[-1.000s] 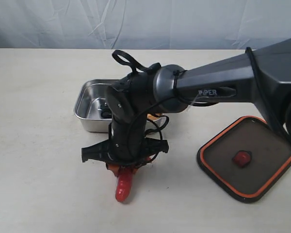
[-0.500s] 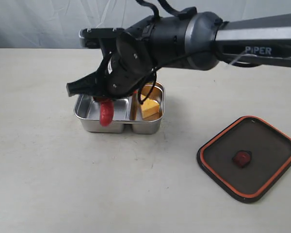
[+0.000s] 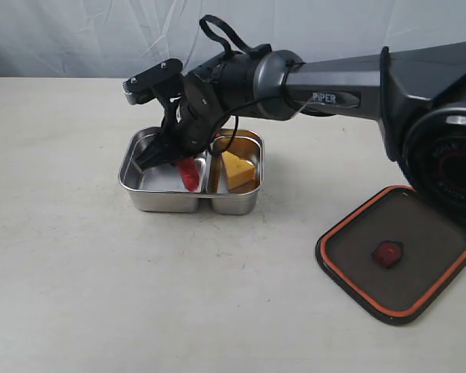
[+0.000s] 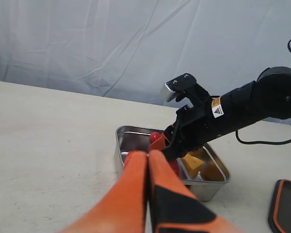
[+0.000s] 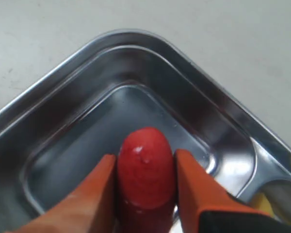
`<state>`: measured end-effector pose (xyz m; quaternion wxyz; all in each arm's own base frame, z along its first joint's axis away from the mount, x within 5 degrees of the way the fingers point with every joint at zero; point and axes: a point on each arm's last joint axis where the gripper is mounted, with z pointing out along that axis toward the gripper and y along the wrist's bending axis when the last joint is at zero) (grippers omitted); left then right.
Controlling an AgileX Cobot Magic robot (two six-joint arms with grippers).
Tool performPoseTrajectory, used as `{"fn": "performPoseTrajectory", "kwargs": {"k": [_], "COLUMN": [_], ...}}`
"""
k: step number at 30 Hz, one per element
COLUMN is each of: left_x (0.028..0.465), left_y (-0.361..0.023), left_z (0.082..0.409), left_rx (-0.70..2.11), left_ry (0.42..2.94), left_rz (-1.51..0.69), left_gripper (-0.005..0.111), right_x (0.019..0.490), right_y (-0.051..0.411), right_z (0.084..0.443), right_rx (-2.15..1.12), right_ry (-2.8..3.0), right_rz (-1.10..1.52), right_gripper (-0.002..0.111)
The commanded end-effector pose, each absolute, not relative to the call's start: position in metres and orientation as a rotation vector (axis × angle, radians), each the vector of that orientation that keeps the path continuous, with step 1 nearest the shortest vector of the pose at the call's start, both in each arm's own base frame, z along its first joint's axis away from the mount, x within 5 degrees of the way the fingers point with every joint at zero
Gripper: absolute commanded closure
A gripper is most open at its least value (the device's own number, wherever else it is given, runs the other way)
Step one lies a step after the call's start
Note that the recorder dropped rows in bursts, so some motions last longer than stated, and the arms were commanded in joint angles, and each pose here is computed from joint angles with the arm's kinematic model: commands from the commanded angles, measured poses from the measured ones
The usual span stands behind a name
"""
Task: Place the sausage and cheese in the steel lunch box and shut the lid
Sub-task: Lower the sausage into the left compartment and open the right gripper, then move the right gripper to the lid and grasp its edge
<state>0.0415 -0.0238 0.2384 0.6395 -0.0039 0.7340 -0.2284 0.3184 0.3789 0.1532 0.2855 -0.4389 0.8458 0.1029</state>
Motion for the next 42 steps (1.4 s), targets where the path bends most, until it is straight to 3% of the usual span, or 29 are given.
{"fn": "performPoseTrajectory", "kwargs": {"k": [1, 7, 9, 13, 20, 29, 36, 42], "left_x": [0.041, 0.041, 0.041, 0.041, 0.041, 0.041, 0.041, 0.041], "left_y": [-0.024, -0.024, -0.024, -0.024, -0.024, -0.024, -0.024, -0.024], "left_z": [0.238, 0.238, 0.238, 0.238, 0.238, 0.238, 0.238, 0.238], "left_rx": [-0.009, -0.009, -0.009, -0.009, -0.009, -0.009, -0.009, -0.009], "left_ry": [1.663, 1.663, 1.663, 1.663, 1.663, 1.663, 1.663, 1.663], "left_rz": [-0.526, -0.526, -0.526, -0.526, -0.526, -0.526, -0.526, -0.526], "left_gripper": [0.107, 0.107, 0.107, 0.107, 0.107, 0.107, 0.107, 0.107], "right_x": [0.319, 0.313, 0.311, 0.308, 0.291, 0.256, 0.226, 0.207], "right_y": [0.384, 0.386, 0.385, 0.384, 0.365, 0.312, 0.251, 0.204], "right_z": [0.155, 0.154, 0.156, 0.170, 0.225, 0.262, 0.267, 0.232], "right_rx": [-1.199, -1.221, -1.228, -1.221, -1.176, -1.184, -1.054, -0.850], "right_ry": [2.200, 2.224, 2.269, 2.354, 2.504, 2.635, 2.678, 2.699], "right_rz": [0.273, 0.269, 0.257, 0.272, 0.258, 0.089, -0.139, -0.172], "right_gripper": [0.097, 0.057, 0.052, 0.054, 0.055, 0.081, 0.075, 0.066]}}
